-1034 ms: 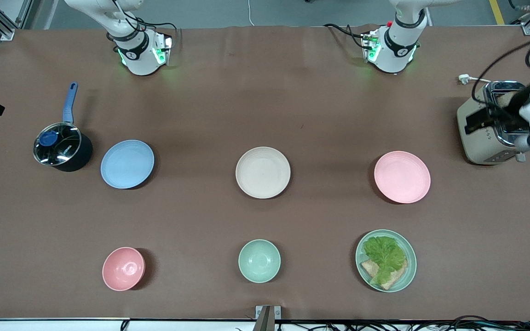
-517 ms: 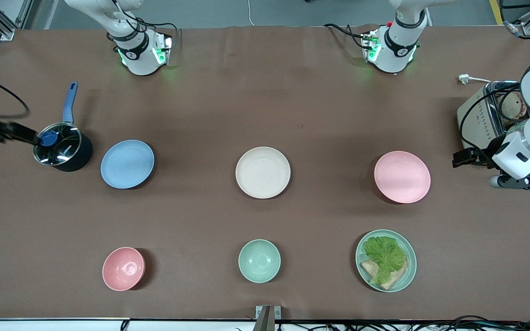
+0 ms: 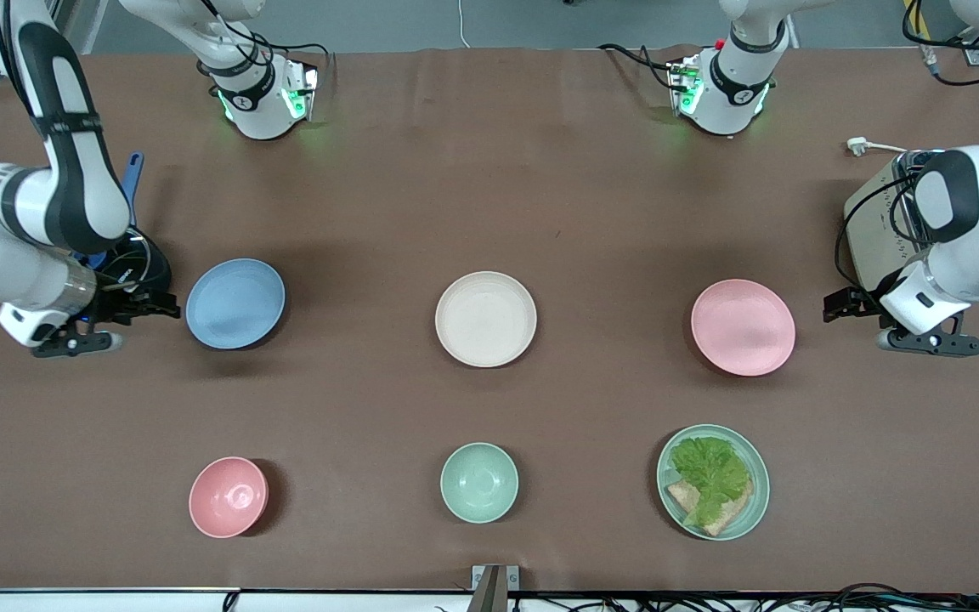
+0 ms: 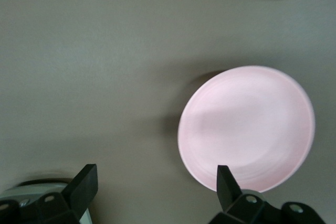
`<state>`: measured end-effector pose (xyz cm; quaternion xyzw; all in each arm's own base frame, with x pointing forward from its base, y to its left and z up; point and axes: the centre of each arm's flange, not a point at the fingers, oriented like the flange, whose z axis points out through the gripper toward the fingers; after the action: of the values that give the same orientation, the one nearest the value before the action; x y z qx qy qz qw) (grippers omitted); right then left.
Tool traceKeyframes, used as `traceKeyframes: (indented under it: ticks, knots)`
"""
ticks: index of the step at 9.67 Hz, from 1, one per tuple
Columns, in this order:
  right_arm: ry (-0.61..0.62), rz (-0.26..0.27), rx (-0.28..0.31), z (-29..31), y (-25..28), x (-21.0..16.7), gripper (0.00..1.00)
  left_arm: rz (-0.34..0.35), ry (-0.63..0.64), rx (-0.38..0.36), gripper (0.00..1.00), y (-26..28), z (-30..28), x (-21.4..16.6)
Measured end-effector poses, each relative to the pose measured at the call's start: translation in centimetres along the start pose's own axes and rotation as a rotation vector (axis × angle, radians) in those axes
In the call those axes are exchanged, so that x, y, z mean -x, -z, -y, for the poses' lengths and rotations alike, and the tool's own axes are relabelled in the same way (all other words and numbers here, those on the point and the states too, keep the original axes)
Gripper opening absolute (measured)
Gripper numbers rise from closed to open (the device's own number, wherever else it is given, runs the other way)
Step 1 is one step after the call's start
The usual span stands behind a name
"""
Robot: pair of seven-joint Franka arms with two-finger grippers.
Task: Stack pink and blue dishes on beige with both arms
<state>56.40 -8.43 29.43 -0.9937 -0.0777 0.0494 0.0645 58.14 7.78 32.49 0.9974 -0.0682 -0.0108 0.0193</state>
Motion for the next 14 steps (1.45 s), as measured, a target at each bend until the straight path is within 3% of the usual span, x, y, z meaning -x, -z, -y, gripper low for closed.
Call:
traceKeyframes:
  ticks: [2, 4, 6, 7, 8, 9, 10, 11, 12, 13, 14]
  knots:
    - [0.070, -0.015, -0.040, -3.0, -3.3, 0.8, 1.00, -0.019, 0.004, 0.072, 1.00, -5.5, 2.2, -0.2]
    - [0.078, -0.048, -0.035, -4.6, -7.3, 2.0, 1.00, -0.003, 0.031, 0.141, 0.99, -9.6, 1.6, -0.3]
    - [0.064, -0.031, -0.047, -4.2, -10.1, 2.6, 0.95, 0.017, 0.014, 0.165, 0.89, -11.2, 0.6, -0.4]
    - [0.057, -0.020, -0.058, -4.1, -10.9, 2.9, 0.89, 0.025, 0.015, 0.175, 0.73, -11.8, 0.6, -0.3]
    - [0.055, -0.010, -0.065, -4.0, -11.4, 3.0, 0.74, 0.031, 0.019, 0.187, 0.56, -12.5, 0.6, -0.2]
    - [0.055, -0.005, -0.070, -3.9, -11.5, 3.1, 0.55, 0.038, 0.022, 0.193, 0.49, -12.9, 0.6, -0.1]
    - [0.054, -0.001, -0.073, -3.9, -11.6, 3.1, 0.45, 0.040, 0.024, 0.195, 0.44, -13.2, 0.6, -0.1]
    - [0.054, 0.001, -0.075, -3.9, -11.6, 3.1, 0.41, 0.037, 0.022, 0.196, 0.29, -13.1, 0.5, -0.2]
    - [0.048, -0.002, -0.080, -3.9, -11.6, 3.1, 0.30, 0.030, 0.015, 0.198, 0.11, -12.8, 0.1, -0.6]
    - [0.027, -0.013, -0.094, -3.9, -11.6, 3.1, 0.26, 0.016, 0.007, 0.203, 0.04, -12.2, -0.4, -1.3]
    - [0.013, -0.023, -0.111, -3.9, -11.3, 3.0, 0.12, -0.005, -0.004, 0.203, 0.04, -11.2, -0.9, -2.1]
